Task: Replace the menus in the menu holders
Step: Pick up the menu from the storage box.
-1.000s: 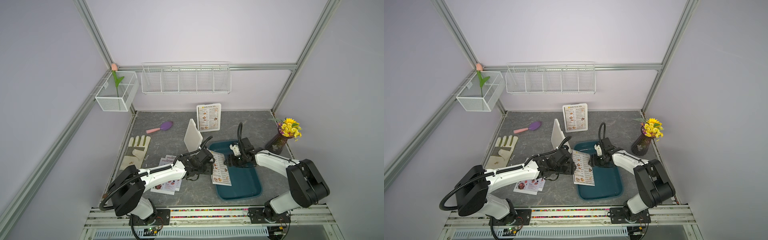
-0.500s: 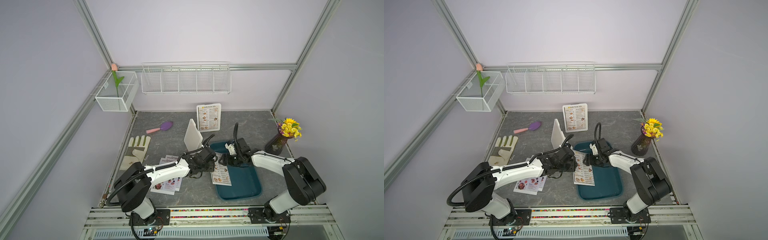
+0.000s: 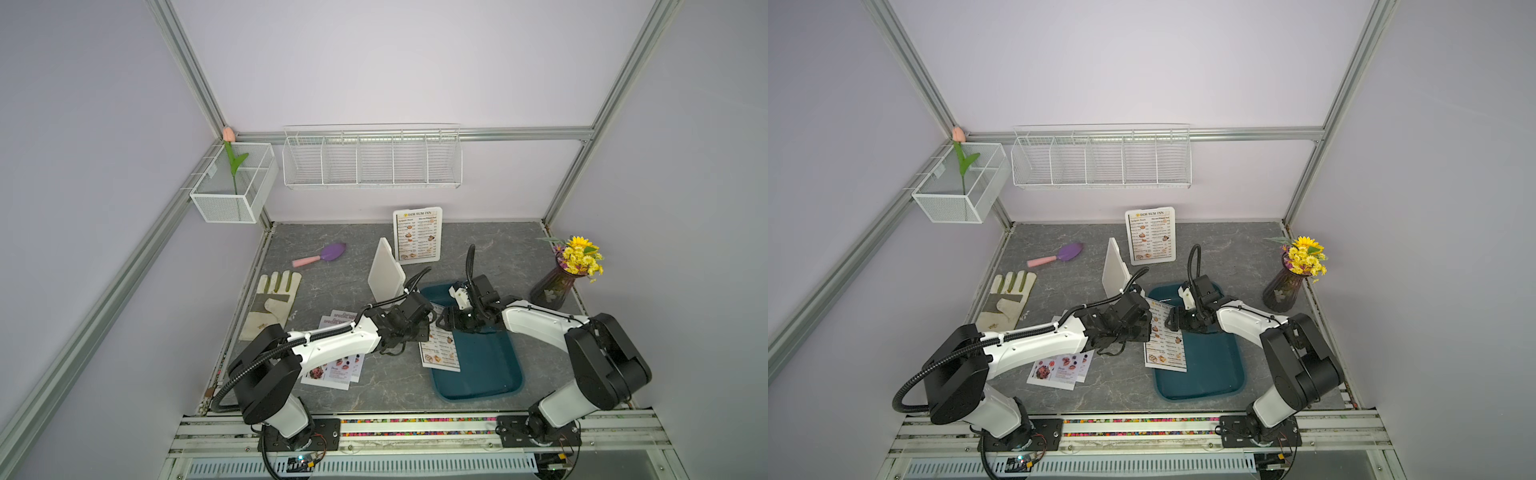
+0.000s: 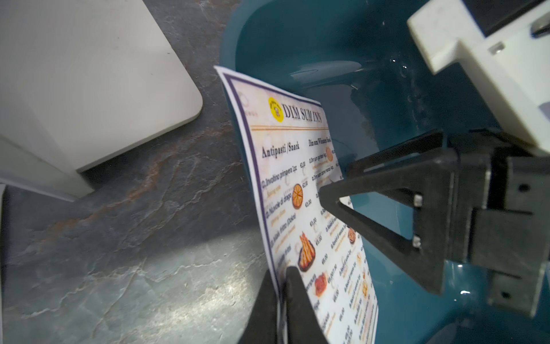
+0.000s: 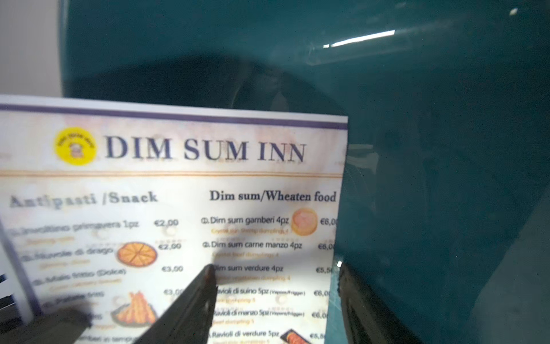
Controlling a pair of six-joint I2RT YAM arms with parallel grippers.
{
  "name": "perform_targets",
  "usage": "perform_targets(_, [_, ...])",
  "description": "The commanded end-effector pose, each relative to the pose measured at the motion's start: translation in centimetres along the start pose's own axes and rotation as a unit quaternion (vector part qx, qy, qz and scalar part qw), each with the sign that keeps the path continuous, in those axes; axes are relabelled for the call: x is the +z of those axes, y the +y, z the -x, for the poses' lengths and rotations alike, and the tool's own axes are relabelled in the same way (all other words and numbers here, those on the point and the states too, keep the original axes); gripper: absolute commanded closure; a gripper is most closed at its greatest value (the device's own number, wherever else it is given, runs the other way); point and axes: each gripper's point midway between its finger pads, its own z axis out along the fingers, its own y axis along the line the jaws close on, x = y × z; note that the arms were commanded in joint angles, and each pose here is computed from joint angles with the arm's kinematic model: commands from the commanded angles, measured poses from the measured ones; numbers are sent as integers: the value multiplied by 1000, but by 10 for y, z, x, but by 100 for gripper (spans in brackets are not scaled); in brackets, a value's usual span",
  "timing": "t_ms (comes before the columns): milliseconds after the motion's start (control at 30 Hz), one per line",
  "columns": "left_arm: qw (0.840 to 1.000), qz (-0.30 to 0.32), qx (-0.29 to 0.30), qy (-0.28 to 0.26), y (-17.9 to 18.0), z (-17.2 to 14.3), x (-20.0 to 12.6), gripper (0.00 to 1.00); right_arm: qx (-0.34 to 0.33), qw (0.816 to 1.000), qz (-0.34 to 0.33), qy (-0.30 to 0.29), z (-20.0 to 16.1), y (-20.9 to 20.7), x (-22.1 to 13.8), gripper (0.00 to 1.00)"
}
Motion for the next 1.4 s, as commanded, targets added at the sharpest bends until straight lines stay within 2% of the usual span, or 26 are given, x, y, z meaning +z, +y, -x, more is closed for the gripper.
perform_targets(0, [1000, 2, 5, -21, -5, 16, -16, 89, 2, 1000, -15, 22, -9, -4, -9, 30])
perform_targets(133, [1000, -5, 16, -22, -11, 20, -22, 92, -12, 1000, -9, 8, -2, 2, -25, 28])
perform_targets(267, [999, -16, 40, -27, -20, 29, -31, 100, -53, 998, 15, -15, 7, 18, -48, 25])
perform_targets(467, [995, -19, 84, -40, -34, 48, -48, 100, -124, 989, 68, -32, 10, 41, -71, 24])
perform_targets(600, [989, -25, 130, -71, -52, 79, -87, 100, -183, 971, 129, -81, 13, 63, -93, 23])
perform_targets(733, [975, -37, 188, -111, -69, 108, -128, 100, -213, 948, 183, -148, 24, 78, -125, 21])
perform_targets(833, [965, -51, 222, -130, -79, 120, -151, 100, -240, 932, 214, -168, 27, 87, -141, 20])
perform_targets(1167, [932, -121, 304, -153, -109, 130, -219, 100, -337, 862, 333, -181, 33, 126, -179, 18])
perform_targets(1367, [930, -129, 301, -165, -105, 132, -227, 100, -370, 828, 366, -207, 38, 145, -202, 19])
